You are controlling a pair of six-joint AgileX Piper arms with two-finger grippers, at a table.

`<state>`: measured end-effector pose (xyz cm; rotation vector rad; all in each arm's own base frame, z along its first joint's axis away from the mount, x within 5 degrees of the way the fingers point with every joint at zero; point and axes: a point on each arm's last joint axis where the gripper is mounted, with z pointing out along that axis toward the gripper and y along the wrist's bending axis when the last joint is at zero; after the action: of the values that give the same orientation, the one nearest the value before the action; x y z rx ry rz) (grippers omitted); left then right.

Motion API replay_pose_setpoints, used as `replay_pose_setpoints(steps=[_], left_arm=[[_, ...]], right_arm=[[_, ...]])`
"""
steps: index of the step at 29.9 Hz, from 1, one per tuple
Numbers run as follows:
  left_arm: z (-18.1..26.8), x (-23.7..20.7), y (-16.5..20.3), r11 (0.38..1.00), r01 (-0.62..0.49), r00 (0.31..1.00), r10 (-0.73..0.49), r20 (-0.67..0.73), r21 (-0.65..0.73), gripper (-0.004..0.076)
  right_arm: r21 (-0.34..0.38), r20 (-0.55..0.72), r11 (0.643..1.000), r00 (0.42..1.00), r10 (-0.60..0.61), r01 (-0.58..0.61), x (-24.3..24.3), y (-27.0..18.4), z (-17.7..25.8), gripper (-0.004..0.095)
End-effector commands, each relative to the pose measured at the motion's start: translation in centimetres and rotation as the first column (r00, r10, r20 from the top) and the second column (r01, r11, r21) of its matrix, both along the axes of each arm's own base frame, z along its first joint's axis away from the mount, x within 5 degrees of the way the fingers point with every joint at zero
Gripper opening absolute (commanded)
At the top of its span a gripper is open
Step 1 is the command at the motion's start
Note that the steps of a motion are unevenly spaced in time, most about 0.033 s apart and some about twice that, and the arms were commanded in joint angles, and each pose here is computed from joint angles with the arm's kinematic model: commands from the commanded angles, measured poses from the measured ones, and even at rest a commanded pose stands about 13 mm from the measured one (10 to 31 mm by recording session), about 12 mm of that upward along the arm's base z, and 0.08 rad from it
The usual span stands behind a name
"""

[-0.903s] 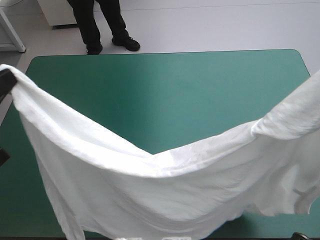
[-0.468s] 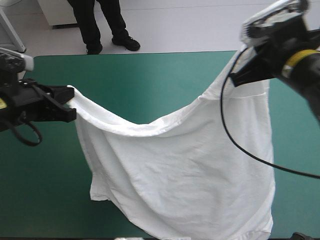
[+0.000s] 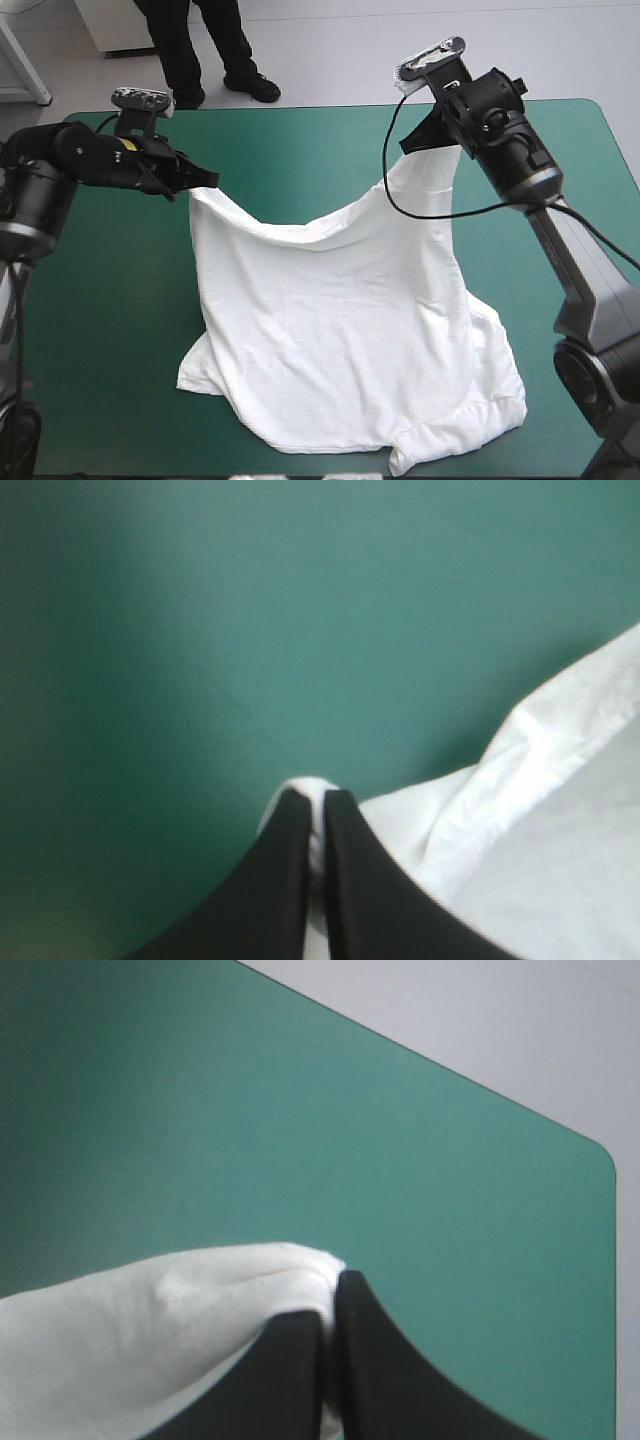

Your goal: Fold the cloth

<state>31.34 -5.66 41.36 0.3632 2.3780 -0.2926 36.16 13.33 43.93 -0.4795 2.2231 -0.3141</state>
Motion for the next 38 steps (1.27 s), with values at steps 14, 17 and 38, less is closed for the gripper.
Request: replay_pose_setpoints(steps=[14,17,38], left_arm=[[-6.0,12.2,-0.9,0.994,-0.096,0.965,0.106,0.241,-0.049,-0.001],[-7.7,14.1,-1.2,0.994,-0.096,0.971,0.104,0.215,-0.048,-0.001],[-8.7,15.4,-2.1,0.996,0.082,0.987,-0.085,0.134,0.034,0.0515]], right_arm=[[0.197,0.085,0.963,0.975,-0.206,0.186,9.7,-9.2,-4.3,-0.0017],[0.241,0.056,0.962,0.988,-0.145,0.128,10.7,-9.5,-5.5,-0.0017],[0.465,-0.194,0.885,0.977,0.085,0.015,11.5,-8.9,-9.9,0.0688]])
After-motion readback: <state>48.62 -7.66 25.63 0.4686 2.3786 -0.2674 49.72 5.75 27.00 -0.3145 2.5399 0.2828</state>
